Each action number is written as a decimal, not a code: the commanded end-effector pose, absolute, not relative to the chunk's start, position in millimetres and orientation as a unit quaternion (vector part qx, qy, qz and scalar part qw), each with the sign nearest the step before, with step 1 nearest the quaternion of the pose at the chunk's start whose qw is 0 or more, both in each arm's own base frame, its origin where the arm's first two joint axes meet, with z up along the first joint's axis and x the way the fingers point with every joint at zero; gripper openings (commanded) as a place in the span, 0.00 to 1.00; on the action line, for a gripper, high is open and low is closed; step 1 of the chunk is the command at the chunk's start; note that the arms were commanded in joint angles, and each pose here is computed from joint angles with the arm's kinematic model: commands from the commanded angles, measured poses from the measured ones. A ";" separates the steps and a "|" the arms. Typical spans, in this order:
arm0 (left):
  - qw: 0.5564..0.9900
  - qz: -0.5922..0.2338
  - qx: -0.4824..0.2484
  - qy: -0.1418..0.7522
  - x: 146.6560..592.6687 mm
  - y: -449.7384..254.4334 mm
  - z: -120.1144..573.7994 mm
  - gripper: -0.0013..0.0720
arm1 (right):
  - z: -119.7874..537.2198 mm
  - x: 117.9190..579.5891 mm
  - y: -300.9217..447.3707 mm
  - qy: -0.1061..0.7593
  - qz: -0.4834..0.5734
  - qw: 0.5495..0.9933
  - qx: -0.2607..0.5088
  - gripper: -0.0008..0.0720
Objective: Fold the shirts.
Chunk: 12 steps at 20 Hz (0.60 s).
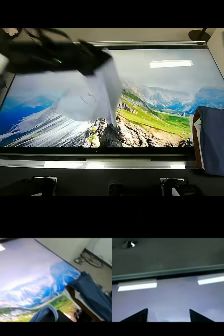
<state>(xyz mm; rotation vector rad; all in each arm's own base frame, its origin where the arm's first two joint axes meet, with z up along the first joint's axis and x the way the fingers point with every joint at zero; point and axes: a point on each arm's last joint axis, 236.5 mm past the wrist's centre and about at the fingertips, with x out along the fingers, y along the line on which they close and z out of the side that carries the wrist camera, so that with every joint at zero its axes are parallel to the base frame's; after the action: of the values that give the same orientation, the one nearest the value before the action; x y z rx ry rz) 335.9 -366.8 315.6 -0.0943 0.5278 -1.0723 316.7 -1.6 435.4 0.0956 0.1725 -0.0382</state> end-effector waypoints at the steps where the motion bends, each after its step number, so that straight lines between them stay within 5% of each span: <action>1: 0.776 -0.535 -0.037 0.331 294.6 -452.1 216.1 0.07 | 470.2 274.3 -24.6 0.025 -0.058 0.998 0.031 0.84; 2: 0.764 -0.524 -0.051 0.372 292.9 -467.1 183.4 0.08 | 460.7 274.8 -25.4 0.045 -0.061 0.997 0.031 0.84; 3: 0.756 -0.509 -0.069 0.406 295.4 -473.9 161.0 0.35 | 444.7 278.0 -26.4 0.077 -0.065 0.994 0.032 0.85; 4: 0.750 -0.490 -0.085 0.436 301.1 -471.0 146.3 1.00 | 423.2 282.3 -27.4 0.122 -0.070 0.990 0.033 0.86; 7: 0.773 -0.427 -0.075 0.464 355.9 -400.9 141.2 1.00 | 321.0 292.7 -22.5 0.330 -0.076 0.941 0.027 0.88; 12: 0.817 -0.176 -0.045 0.547 449.6 -140.9 105.8 1.00 | 162.1 327.7 49.9 0.552 0.064 0.830 0.037 0.96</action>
<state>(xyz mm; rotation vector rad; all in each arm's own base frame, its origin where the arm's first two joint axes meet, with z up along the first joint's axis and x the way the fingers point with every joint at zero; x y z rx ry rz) 429.6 -279.5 136.4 -0.1287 1.0101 -0.6713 330.4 9.5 242.3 0.0437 0.8920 -0.0317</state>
